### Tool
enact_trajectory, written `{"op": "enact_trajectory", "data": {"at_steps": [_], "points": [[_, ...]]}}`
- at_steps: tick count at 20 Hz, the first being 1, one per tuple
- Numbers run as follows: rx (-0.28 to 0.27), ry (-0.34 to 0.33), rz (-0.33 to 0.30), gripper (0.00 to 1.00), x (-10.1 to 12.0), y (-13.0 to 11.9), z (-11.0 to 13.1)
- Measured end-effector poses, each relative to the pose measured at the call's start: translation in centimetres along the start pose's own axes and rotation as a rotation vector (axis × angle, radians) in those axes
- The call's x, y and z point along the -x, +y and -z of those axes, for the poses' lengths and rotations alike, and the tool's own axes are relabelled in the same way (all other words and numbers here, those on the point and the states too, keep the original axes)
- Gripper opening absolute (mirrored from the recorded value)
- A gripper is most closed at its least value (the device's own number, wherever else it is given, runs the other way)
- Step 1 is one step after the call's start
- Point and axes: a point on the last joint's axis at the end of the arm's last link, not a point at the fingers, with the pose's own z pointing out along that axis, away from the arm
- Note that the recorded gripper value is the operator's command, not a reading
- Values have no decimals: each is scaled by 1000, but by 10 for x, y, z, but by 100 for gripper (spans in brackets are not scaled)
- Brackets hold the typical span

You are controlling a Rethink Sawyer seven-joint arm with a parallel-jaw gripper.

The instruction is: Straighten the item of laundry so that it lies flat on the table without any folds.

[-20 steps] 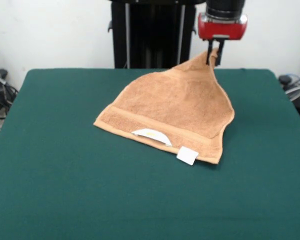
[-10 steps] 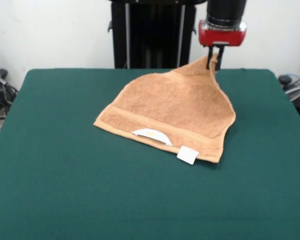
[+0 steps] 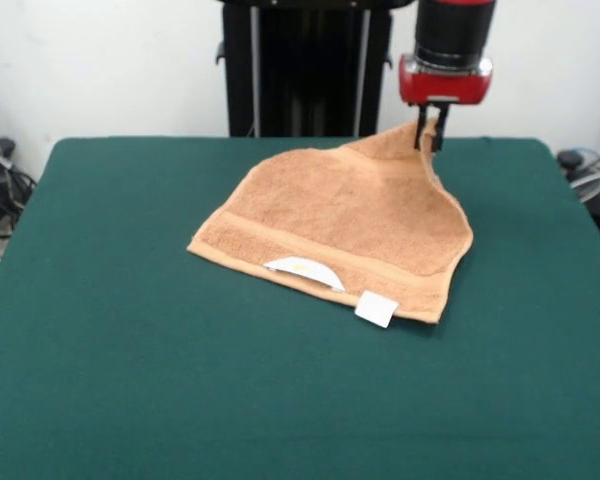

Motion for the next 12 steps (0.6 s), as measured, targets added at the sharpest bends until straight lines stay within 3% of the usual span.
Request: {"op": "enact_trajectory", "data": {"at_steps": [12], "points": [[60,0,50,0,-24,37,-18]]}}
